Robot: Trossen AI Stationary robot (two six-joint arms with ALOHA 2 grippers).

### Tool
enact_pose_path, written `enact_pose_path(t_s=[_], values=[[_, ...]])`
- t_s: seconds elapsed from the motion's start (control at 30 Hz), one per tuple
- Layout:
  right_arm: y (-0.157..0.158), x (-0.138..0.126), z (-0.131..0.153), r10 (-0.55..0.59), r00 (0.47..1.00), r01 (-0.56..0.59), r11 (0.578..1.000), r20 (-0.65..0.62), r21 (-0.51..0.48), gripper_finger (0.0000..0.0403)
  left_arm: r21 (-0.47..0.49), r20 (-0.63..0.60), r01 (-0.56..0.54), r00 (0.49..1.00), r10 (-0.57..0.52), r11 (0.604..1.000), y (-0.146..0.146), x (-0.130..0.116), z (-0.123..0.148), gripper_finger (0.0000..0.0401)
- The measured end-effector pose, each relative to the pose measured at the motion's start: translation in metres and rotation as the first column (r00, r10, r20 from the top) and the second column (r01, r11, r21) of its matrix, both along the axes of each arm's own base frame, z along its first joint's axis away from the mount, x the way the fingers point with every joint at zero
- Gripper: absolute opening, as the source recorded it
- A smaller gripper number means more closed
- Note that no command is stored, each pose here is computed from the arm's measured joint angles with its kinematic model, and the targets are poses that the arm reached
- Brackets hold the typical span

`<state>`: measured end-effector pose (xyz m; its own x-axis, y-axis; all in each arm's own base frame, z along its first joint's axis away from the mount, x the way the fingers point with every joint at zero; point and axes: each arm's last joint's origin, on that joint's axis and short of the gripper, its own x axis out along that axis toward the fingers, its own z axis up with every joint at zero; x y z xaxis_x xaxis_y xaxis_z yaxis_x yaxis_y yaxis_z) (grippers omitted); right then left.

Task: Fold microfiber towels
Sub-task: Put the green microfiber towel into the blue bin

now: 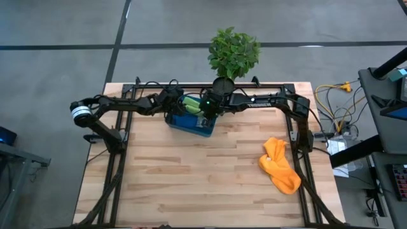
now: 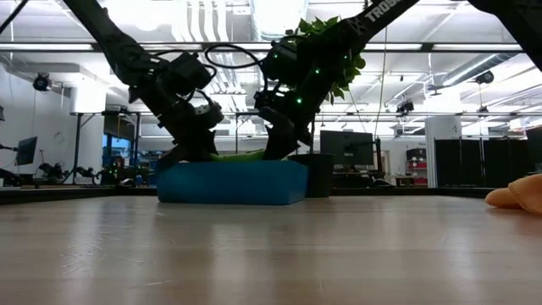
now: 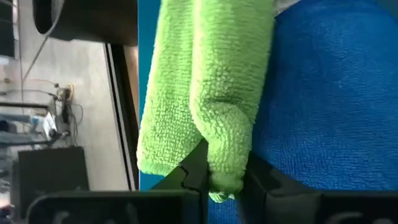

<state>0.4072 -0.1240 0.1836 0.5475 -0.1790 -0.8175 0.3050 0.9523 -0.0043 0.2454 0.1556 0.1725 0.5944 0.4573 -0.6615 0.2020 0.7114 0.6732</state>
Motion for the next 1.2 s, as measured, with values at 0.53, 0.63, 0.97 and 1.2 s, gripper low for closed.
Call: enact_pose_path(t_s=[0.53, 0.63, 0.97, 1.2], values=[[0.002, 0.001, -0.004, 0.078, 0.997, -0.078, 0.996, 0.006, 0.032, 0.0125, -0.045, 0.050, 0.035, 0.998, -0.033, 0.998, -0.014, -0.019, 0.037, 0.0211], [0.002, 0.001, -0.003, 0.093, 0.996, -0.094, 0.995, 0.009, 0.033, 0.0143, -0.051, 0.071, 0.059, 0.996, -0.055, 0.997, -0.020, -0.027, 0.048, 0.0227], [0.008, -0.002, 0.020, 0.121, 0.986, -0.139, 0.978, 0.118, 0.158, 0.0164, -0.284, 0.260, 0.033, 0.965, 0.044, 0.958, -0.018, -0.022, 0.060, 0.0124], [0.000, 0.000, 0.015, -0.004, 0.994, -0.013, 0.989, 0.110, 0.147, 0.0148, -0.373, 0.168, 0.016, 0.985, 0.050, 0.928, 0.005, 0.017, 0.034, 0.0009]])
